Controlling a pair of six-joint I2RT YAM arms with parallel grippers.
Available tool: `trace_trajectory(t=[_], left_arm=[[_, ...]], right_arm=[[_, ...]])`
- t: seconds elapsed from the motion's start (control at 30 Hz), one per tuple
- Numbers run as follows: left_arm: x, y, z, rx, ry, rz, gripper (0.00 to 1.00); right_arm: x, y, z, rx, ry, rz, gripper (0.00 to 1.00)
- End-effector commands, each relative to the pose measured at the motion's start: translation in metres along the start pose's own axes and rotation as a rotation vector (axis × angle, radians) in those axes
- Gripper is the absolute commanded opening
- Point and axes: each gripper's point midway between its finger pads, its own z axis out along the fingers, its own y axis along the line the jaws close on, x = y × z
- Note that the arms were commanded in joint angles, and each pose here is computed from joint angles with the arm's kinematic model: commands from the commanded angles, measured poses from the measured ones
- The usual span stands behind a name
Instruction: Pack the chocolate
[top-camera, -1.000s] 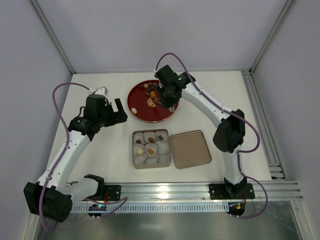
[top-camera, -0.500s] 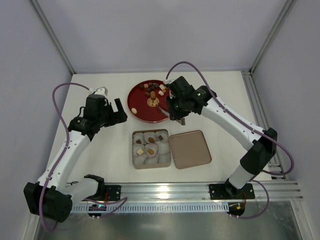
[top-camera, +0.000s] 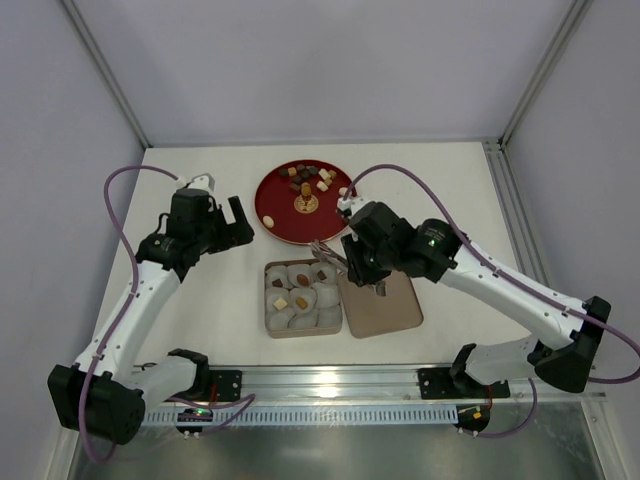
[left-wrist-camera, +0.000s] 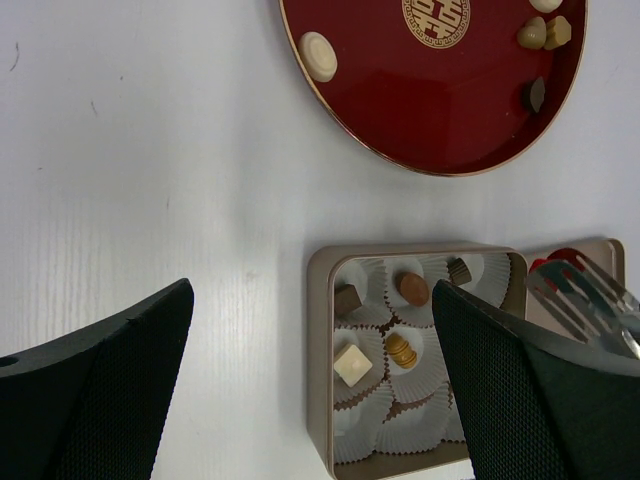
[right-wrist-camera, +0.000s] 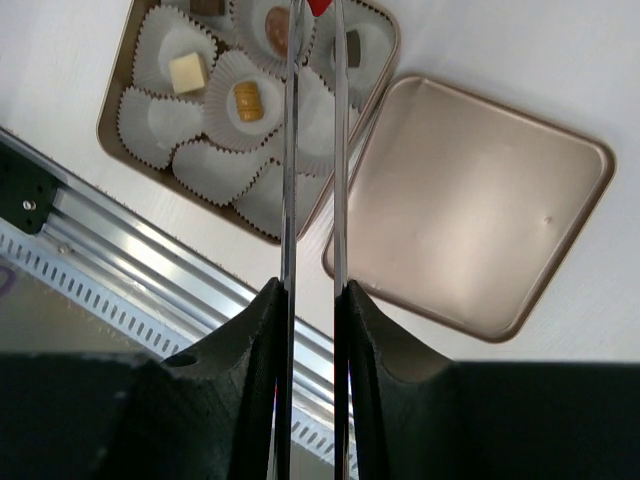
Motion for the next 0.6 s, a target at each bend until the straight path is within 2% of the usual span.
trace_trajectory(t=[0.0, 0.33, 0.57], left_arm=[[-0.011, -0.005, -0.004, 0.029, -0.046, -0.013, 1.00], [-0.010, -0.005, -0.002, 0.027, -0.041, -0.016, 1.00], [-0.009, -0.005, -0.002, 0.025, -0.037, -0.017, 1.00]], right_arm=[[0.015, 0.003, -0.013, 0.008, -0.015, 0.042, 0.31], [0.062, 0.016, -0.016, -0.020, 0.062, 0.021, 0.31], [0.075, 0.019, -0.012, -0.020, 0.100, 0.002, 0.30]])
